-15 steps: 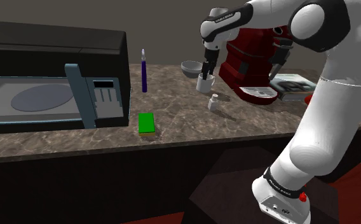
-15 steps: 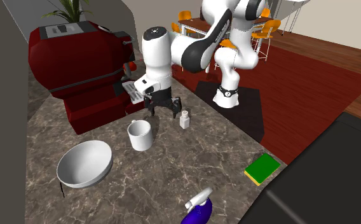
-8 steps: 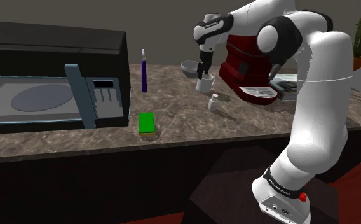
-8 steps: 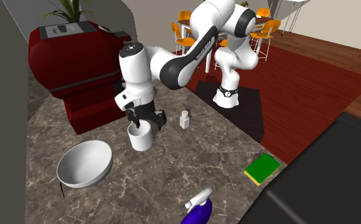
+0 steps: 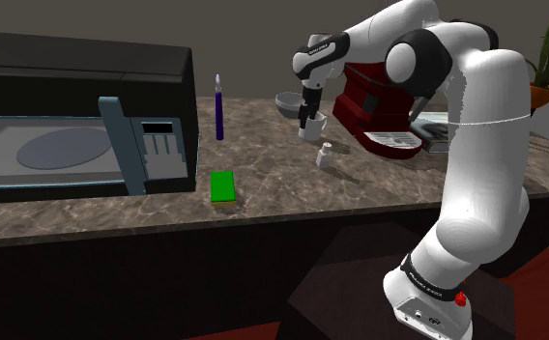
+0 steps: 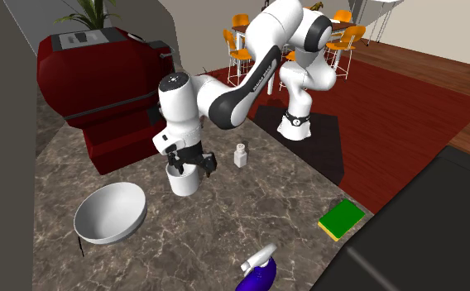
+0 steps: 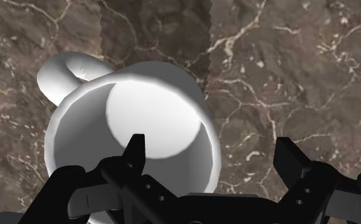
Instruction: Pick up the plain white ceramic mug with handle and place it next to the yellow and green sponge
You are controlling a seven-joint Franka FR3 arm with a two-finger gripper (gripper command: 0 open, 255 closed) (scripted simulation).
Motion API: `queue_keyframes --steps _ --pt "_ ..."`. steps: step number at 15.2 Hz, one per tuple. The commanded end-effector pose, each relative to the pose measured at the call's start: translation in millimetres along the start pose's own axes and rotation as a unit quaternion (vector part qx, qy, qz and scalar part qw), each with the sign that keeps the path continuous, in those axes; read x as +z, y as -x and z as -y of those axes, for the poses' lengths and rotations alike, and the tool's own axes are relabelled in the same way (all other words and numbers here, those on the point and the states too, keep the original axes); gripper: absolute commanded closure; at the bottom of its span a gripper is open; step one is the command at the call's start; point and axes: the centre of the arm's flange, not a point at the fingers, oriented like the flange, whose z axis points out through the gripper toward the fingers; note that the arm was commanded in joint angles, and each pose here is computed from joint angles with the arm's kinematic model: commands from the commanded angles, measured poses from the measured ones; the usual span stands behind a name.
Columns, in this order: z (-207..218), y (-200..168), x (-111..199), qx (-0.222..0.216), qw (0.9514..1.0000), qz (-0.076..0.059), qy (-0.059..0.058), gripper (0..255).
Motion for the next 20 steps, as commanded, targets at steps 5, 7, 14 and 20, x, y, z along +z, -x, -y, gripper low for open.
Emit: queue_keyframes --steps 5,7,14,20 --pt "0 0 1 0.0 1.0 0.0 0.0 0" --pt "0 0 1 0.0 1.0 0.0 0.0 255" --pt "0 0 1 0.0 1.0 0.0 0.0 255" --pt "0 1 -20 0.0 1.0 0.0 0.0 255"
